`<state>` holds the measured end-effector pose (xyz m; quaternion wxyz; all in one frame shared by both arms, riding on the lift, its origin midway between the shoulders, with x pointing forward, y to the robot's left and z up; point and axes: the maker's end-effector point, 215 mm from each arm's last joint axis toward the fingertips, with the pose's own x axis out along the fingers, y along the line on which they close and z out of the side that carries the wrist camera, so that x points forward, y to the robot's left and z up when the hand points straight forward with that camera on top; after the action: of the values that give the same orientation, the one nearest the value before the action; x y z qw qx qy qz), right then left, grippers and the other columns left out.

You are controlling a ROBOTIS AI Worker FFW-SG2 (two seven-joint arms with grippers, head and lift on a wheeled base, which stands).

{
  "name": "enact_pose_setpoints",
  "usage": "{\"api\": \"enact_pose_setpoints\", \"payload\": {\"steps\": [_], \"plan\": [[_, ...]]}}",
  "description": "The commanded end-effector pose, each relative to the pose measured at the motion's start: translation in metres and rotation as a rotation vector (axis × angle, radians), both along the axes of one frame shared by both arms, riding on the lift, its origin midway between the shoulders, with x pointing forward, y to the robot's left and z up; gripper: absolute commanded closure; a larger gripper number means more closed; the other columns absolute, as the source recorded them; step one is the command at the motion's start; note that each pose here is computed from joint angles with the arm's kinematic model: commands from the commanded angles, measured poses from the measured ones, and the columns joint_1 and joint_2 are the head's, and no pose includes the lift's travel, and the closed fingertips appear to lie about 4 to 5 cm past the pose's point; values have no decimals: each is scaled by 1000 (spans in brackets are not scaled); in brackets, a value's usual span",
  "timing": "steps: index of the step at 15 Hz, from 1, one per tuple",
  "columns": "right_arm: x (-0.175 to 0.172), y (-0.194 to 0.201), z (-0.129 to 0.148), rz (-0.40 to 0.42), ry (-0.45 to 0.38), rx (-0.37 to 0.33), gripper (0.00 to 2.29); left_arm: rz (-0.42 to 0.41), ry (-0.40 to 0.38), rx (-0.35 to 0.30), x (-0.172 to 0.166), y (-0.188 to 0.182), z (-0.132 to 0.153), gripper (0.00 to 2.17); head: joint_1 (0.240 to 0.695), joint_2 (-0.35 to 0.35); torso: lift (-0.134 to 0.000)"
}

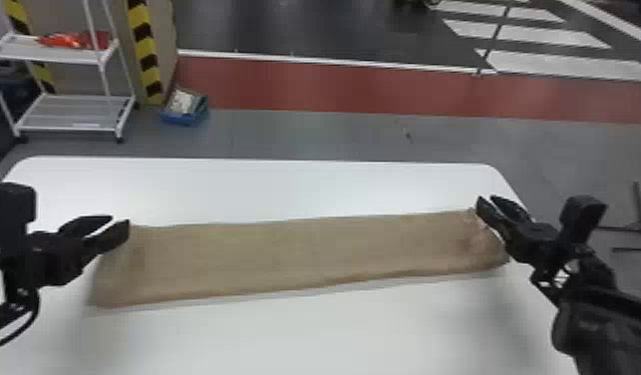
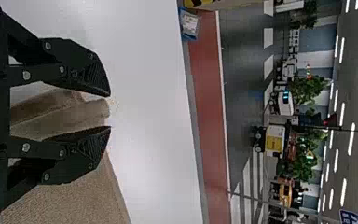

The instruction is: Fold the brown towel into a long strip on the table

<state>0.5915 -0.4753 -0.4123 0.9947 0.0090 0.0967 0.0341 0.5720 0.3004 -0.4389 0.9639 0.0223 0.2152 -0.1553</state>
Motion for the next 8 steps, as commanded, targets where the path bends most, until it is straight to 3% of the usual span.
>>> {"api": "enact_pose_setpoints", "payload": {"steps": [1,3,5,8], "plan": [[-3,-8,3,-25,-10,-19,12,4,-55,14,7,0,14,6,695,-163,-111],[-12,-19,7,-45,-26,-24,56,27,-100,28,13,7,27,16,695,-167,-111],[-19,-21,25,-42,-60,-42,60,55,-202,31,18,14,53,16,695,-169,-111],[-46,4,39,3,-35,-32,60,95,-314,-20,10,13,88,16,695,-167,-111]]}}
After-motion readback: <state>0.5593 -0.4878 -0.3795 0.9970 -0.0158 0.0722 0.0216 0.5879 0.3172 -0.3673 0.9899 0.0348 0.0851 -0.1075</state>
